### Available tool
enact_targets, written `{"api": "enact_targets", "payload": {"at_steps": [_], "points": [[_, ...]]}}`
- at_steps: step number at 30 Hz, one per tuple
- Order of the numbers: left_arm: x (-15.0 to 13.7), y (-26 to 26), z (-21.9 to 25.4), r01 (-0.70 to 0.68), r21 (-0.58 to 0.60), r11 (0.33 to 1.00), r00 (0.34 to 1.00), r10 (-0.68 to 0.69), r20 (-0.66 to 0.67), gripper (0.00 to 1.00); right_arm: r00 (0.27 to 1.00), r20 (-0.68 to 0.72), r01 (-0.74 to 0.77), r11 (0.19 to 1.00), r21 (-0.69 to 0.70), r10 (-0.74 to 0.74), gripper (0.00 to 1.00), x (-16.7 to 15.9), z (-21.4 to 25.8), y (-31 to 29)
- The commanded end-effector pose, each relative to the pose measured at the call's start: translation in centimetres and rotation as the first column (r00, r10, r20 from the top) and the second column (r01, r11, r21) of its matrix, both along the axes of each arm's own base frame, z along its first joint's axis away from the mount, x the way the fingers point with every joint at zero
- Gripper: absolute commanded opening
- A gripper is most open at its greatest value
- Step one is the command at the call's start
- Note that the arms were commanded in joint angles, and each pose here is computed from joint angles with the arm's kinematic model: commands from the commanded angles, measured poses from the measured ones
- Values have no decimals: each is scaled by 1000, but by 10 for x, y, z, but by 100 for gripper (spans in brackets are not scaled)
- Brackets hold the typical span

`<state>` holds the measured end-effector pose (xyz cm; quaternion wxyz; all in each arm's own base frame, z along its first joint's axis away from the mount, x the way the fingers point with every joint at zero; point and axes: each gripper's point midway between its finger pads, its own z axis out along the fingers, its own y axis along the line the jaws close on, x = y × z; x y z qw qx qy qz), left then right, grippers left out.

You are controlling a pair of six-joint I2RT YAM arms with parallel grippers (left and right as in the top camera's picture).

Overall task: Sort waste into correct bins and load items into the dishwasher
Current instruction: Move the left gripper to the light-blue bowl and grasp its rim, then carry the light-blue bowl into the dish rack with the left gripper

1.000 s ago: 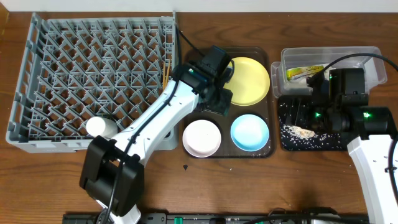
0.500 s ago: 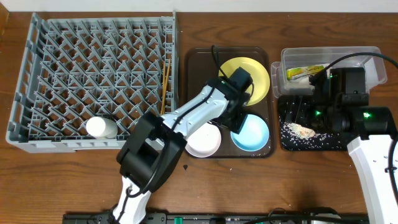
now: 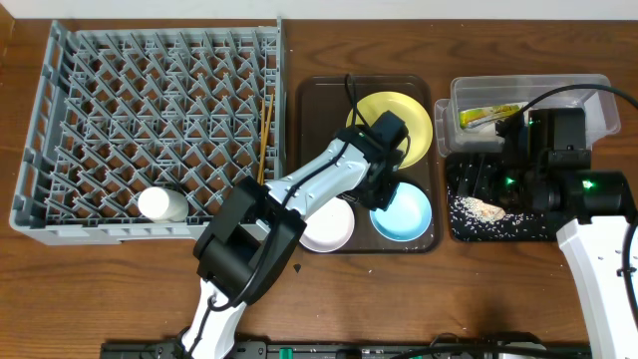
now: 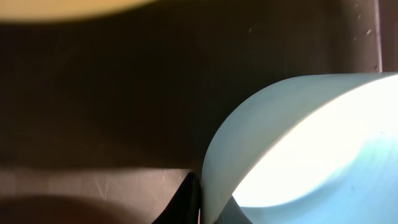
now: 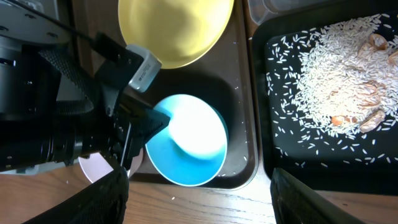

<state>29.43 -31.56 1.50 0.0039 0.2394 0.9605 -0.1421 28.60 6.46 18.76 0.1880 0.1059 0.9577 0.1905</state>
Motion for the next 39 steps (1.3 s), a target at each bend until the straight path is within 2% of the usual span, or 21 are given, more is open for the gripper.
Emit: {"api": "enact_targets", "payload": {"at_steps": [1,3,6,8,9,10,12,15,16,17,18,19,23,25,28,35,39], "points": [[7,5,19,-35,4,999,999,35,17,7,1000,12,14,1000,-4,-14,71,1,4,-2],[19,13,54,-63,-22,998,996,65,63,7,1000,11,14,1000,-4,-14,71,1,4,-2],[45,50,111,-149,-11,989,962,147,229,7,1000,15,14,1000,-4,-14,71,1,5,-2],[63,90,139,-239,55,970,910,204,361,8,1000,15,14,1000,-4,-14,71,1,5,-2],[74,129,161,-332,131,934,849,235,473,7,1000,14,14,1000,-4,-14,71,1,4,-2],[82,175,184,-429,233,873,780,228,583,8,1000,15,14,1000,-4,-14,71,1,5,-2],[83,213,201,-515,315,797,726,210,655,8,1000,17,14,1000,-4,-14,71,2,5,-2],[83,284,231,-669,464,581,636,123,762,8,999,29,14,1000,-4,-14,71,4,6,-2],[84,300,238,-703,491,515,615,92,783,7,999,33,14,1000,-4,-14,72,5,6,-2],[83,324,249,-751,523,404,585,38,810,7,999,36,14,1000,-3,-14,72,6,7,-2],[84,336,254,-774,531,346,570,12,822,7,999,37,14,1000,-3,-14,72,6,7,-2],[85,344,255,-789,534,302,560,-2,829,7,999,39,14,1000,-3,-14,72,6,7,-2],[95,360,247,-815,537,217,547,-19,837,8,999,43,14,1000,-3,-14,72,7,8,-2],[103,366,240,-822,552,140,548,-69,833,7,999,45,14,1000,-3,-14,72,8,8,-2],[115,363,219,-815,563,134,559,-74,826,7,999,45,14,1000,-3,-14,72,8,8,-1],[128,355,168,-728,676,113,666,-115,737,7,999,45,14,1000,-3,-14,72,8,8,-1],[129,347,164,-717,686,120,673,-134,727,7,999,45,14,1000,-3,-14,72,8,8,-1]]}}
